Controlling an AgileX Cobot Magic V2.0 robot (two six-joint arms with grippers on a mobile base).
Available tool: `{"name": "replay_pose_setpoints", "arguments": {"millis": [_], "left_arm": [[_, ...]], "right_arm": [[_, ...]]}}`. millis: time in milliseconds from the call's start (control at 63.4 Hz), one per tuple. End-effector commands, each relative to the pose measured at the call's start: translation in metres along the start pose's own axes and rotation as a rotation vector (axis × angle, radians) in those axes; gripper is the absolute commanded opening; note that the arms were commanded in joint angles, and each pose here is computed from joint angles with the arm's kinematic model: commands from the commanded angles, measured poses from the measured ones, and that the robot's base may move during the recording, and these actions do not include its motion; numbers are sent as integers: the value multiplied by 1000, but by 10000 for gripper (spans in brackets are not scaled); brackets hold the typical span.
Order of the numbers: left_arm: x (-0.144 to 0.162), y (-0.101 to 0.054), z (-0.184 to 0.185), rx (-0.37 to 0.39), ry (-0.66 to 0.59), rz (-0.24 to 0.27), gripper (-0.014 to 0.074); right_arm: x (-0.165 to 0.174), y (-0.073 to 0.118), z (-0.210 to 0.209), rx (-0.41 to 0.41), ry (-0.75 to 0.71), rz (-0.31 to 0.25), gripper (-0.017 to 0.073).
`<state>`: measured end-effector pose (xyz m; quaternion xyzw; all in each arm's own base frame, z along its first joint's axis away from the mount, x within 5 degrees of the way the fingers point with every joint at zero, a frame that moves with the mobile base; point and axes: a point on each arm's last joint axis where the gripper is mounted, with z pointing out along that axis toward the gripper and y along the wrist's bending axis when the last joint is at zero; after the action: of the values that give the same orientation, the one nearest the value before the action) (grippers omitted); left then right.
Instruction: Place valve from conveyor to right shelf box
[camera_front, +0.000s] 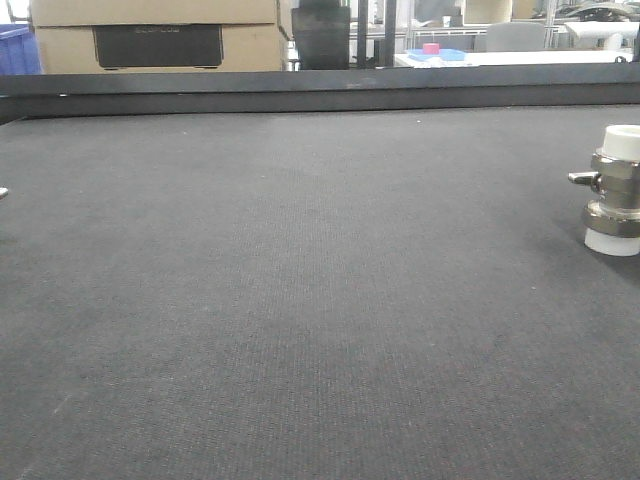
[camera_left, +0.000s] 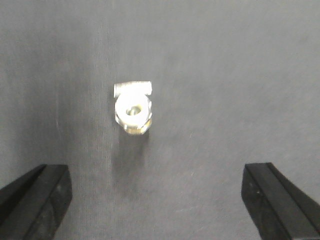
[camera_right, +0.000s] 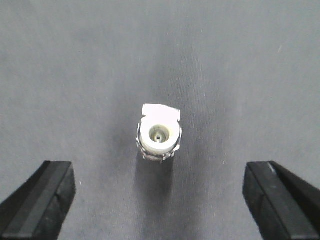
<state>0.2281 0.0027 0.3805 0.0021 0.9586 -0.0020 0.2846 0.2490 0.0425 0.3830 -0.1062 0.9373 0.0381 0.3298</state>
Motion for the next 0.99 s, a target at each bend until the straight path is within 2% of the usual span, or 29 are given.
{"name": "replay_pose_setpoints", "arguments": {"millis": [0,142,426,678,977], "left_arm": [[-6,3,14,-4,50,-21,599],[-10,3,35,-3,112,-22,599],[-14,4,47,-3,118,-22,599],[-14,4,47,-3,116,-22,599],[-14,4,47,-3,116,-22,599]], "right_arm": [[-7,-2,13,7,19,-15,568],[-4,-3,40,-1,132,-11,568],[1,-6,110,-12,322,8,568],[6,-18,153,3,363,47,568],[7,-17,173,-20,355,81,568]]}}
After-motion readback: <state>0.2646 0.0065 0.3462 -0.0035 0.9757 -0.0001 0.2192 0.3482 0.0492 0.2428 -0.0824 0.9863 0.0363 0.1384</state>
